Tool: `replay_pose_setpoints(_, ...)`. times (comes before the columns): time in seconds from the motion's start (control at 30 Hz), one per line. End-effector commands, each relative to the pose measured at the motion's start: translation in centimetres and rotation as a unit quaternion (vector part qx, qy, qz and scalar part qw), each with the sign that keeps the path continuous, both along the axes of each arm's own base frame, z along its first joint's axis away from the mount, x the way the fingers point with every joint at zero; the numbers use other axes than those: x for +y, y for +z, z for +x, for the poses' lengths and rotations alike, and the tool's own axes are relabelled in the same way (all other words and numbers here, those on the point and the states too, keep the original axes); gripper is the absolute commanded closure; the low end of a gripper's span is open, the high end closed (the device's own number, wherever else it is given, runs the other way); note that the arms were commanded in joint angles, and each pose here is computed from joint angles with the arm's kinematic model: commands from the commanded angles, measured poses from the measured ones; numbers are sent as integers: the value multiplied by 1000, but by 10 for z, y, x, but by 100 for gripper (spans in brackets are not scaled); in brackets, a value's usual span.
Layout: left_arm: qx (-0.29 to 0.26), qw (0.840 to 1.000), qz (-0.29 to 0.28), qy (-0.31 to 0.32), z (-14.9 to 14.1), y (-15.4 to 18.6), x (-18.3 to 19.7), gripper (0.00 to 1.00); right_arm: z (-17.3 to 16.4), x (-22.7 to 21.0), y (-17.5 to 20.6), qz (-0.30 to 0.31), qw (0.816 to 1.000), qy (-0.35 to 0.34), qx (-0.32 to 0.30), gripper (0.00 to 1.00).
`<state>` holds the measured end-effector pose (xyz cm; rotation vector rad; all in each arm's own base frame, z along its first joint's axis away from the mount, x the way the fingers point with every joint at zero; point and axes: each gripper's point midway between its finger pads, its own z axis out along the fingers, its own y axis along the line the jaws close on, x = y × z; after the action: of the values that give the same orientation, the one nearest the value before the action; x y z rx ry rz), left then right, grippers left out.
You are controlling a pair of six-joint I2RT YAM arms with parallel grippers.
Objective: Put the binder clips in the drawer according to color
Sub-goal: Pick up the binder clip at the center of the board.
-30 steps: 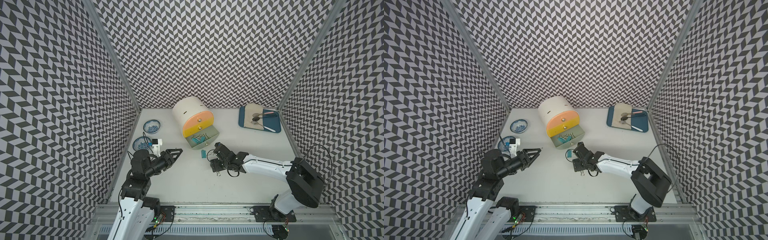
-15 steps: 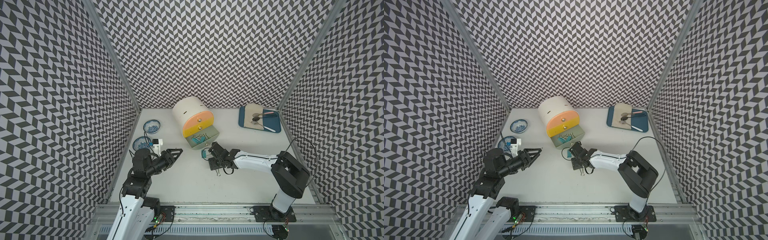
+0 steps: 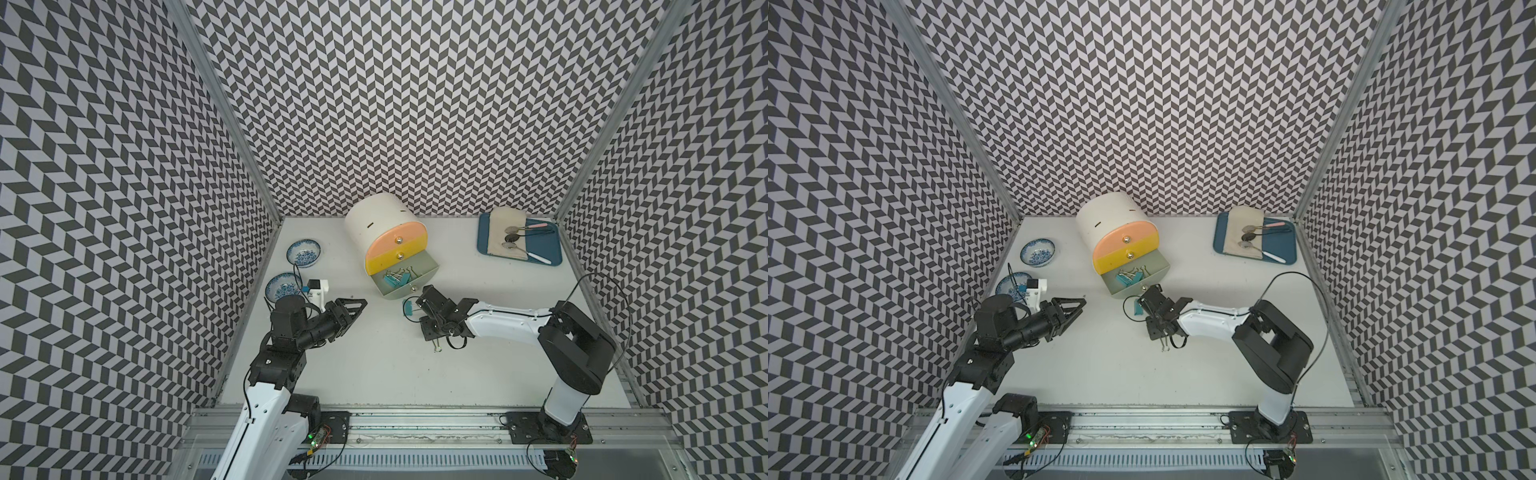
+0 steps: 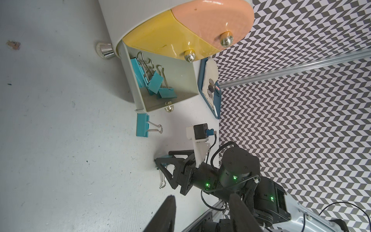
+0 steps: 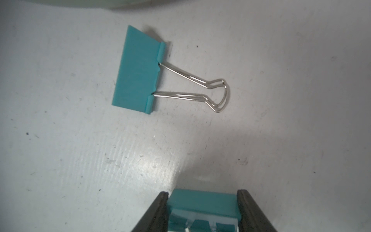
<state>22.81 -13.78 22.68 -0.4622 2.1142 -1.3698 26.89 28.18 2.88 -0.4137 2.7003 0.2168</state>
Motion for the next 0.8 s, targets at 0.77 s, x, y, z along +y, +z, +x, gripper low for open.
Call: replay_pose_setpoints(0.77, -30, 999, -15, -22, 47, 14, -14, 52, 140, -17, 172, 197, 974, -63, -94, 62)
